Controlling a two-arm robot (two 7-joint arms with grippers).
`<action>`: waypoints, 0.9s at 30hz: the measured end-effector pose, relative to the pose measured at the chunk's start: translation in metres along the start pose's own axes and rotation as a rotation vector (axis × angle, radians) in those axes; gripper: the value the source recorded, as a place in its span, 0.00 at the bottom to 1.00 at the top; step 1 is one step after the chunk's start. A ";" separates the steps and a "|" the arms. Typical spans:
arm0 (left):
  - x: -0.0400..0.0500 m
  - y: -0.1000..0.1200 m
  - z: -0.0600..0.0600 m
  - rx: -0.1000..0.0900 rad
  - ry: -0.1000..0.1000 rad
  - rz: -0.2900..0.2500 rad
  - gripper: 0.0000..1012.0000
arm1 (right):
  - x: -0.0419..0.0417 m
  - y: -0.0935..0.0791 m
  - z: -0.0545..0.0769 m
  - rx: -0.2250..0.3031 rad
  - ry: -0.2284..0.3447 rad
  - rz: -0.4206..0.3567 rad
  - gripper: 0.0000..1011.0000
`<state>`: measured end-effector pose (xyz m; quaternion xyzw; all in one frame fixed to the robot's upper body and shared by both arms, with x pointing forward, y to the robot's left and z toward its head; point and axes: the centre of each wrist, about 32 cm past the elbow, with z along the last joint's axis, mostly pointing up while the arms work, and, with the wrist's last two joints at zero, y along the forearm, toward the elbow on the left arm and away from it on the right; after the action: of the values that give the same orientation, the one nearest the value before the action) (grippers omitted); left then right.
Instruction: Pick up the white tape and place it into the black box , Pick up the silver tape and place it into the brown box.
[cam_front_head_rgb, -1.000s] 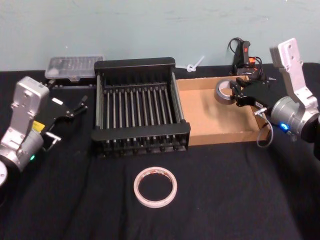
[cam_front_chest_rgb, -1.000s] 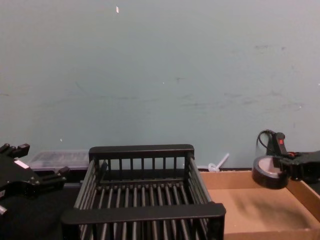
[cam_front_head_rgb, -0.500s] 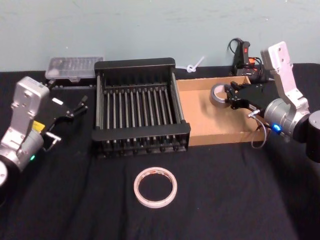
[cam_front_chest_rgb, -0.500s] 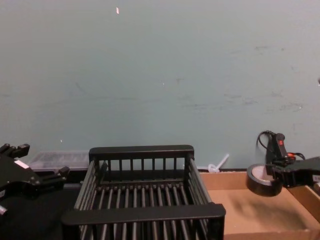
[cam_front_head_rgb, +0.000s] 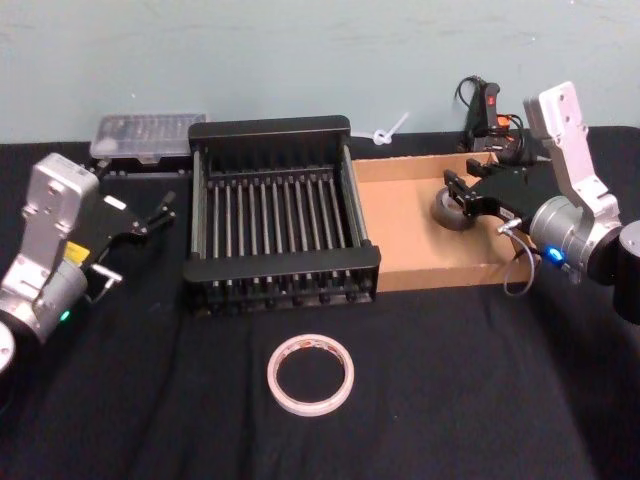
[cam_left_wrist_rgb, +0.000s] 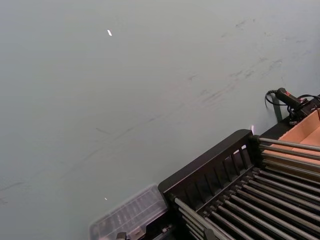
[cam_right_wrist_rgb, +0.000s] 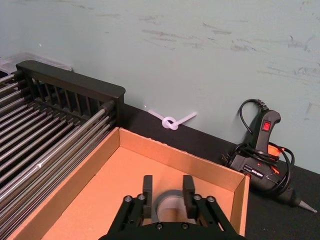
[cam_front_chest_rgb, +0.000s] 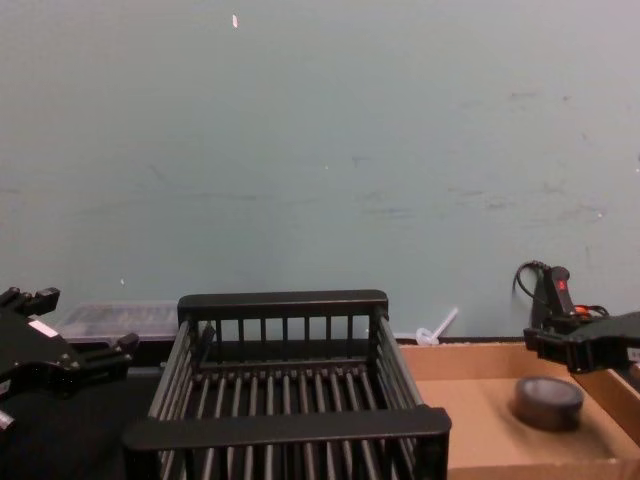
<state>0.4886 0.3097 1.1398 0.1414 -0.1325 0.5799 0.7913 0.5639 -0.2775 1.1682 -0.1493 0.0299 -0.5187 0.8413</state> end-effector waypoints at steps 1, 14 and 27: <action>0.0000 0.000 0.000 0.000 0.000 0.000 0.99 | 0.0000 0.000 0.000 0.000 0.000 0.000 0.36; 0.0000 0.000 0.000 0.000 0.000 0.000 0.99 | 0.0005 -0.001 0.000 -0.001 0.002 -0.001 0.80; 0.0000 0.000 0.000 0.000 0.000 0.000 0.99 | 0.0004 -0.001 0.000 0.000 0.002 -0.001 0.99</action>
<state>0.4886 0.3097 1.1398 0.1415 -0.1324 0.5799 0.7913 0.5636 -0.2781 1.1686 -0.1488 0.0310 -0.5193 0.8410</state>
